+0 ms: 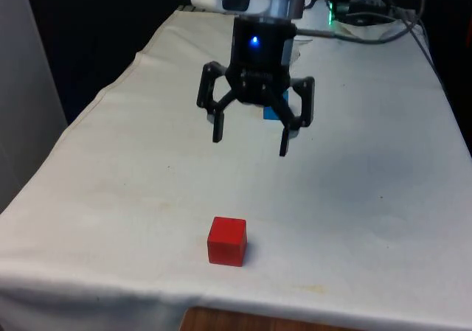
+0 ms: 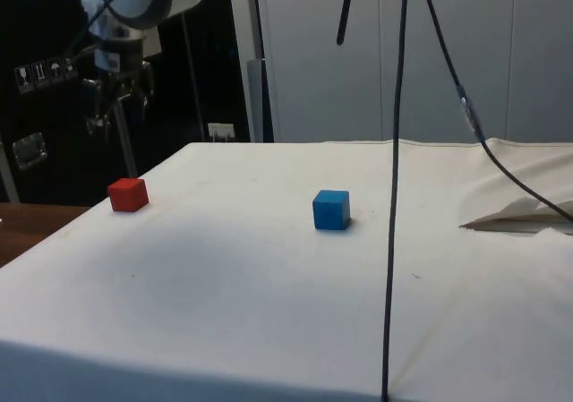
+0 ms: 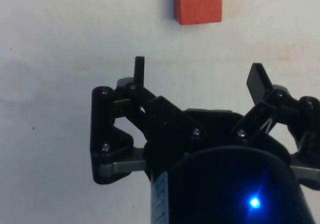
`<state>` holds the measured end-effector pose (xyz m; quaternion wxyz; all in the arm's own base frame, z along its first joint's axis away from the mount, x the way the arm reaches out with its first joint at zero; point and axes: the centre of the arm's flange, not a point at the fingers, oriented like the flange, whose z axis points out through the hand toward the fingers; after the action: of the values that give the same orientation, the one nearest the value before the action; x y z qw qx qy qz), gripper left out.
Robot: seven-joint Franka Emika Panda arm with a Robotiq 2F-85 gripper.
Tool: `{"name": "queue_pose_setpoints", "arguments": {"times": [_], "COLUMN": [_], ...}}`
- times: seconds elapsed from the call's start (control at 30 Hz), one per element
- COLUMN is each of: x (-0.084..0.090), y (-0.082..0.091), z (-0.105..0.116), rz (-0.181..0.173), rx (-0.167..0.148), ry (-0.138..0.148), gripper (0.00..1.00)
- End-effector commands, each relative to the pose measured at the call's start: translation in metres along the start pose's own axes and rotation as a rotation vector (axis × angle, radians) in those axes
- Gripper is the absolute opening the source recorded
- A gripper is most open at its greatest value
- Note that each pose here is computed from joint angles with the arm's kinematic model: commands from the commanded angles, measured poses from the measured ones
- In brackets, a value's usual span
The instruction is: Stack the two cubes.
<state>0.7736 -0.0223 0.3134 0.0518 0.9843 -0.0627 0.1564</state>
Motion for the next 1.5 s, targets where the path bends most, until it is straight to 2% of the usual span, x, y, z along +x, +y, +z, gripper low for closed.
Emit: {"name": "queue_pose_setpoints", "arguments": {"times": [0.0, 0.1, 0.33, 0.43, 0.73, 0.77, 1.0, 1.03, 1.07, 1.27, 1.3, 1.33, 1.47], "x": [0.0, 0.0, 0.0, 0.0, 0.007, 0.006, 0.007, 0.006, 0.006, 0.004, 0.003, 0.004, 0.003], "y": [0.0, 0.001, 0.002, 0.001, 0.008, 0.006, 0.011, 0.011, 0.012, 0.016, 0.015, 0.016, 0.02], "z": [0.007, 0.011, 0.042, 0.043, 0.077, 0.071, 0.094, 0.09, 0.098, 0.114, 0.111, 0.114, 0.123], "rz": [0.003, 0.002, 0.005, 0.002, -0.004, -0.002, -0.014, -0.012, -0.017, -0.023, -0.021, -0.023, -0.023], "rx": [0.004, -0.002, -0.008, -0.012, -0.021, -0.028, -0.022, -0.033, -0.019, -0.004, -0.017, -0.004, 0.006], "ry": [0.003, 0.005, 0.017, 0.021, 0.05, 0.047, 0.059, 0.057, 0.06, 0.069, 0.065, 0.069, 0.089], "gripper": [1.0, 1.0, 1.0, 1.0, 1.0, 1.0, 1.0, 1.0, 1.0, 1.0, 1.0, 1.0, 1.0]}}
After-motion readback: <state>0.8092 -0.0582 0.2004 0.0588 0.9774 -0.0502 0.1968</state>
